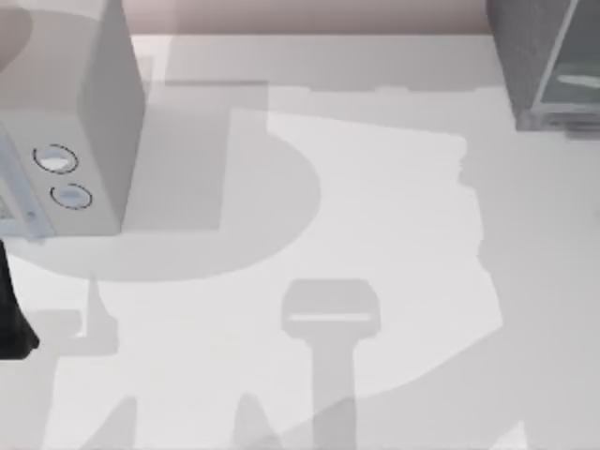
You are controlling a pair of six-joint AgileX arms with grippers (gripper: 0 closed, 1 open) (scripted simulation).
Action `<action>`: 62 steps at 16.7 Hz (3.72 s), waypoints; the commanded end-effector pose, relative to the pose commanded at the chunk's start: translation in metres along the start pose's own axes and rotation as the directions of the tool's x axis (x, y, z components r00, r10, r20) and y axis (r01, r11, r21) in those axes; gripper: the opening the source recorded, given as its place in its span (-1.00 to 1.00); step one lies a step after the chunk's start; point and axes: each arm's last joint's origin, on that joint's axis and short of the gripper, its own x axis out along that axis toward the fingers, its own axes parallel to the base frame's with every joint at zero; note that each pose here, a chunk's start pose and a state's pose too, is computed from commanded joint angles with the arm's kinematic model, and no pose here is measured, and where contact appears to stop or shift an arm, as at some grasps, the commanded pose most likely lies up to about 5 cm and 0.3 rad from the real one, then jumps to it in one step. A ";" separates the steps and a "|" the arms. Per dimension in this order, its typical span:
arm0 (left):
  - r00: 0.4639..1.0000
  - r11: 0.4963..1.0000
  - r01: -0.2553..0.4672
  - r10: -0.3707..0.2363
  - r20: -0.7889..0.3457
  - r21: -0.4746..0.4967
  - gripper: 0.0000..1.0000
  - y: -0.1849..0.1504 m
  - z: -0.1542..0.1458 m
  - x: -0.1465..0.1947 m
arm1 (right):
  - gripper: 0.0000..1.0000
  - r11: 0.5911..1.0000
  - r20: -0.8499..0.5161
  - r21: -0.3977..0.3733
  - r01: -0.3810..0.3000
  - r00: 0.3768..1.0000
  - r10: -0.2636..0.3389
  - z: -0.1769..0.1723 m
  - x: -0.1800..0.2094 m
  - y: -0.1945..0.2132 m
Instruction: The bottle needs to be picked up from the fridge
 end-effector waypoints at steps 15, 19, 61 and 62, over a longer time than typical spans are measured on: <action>1.000 1.000 0.000 0.000 0.000 0.000 1.00 0.000 0.000 0.000 | 0.55 1.000 0.005 -0.001 0.000 1.000 0.000 0.002 0.052 0.001; 1.000 1.000 0.000 0.000 0.000 0.000 1.00 0.000 0.000 0.000 | -0.06 1.000 0.005 -0.001 0.000 1.000 0.000 0.002 0.052 0.001; 1.000 1.000 0.000 0.000 0.000 0.000 1.00 0.000 0.000 0.000 | -1.00 1.000 0.000 0.003 0.002 1.000 -0.002 0.049 -0.048 0.000; 1.000 1.000 0.000 0.000 0.000 0.000 1.00 0.000 0.000 0.000 | -1.00 1.000 -0.006 0.006 -0.003 1.000 0.003 0.047 -0.047 0.002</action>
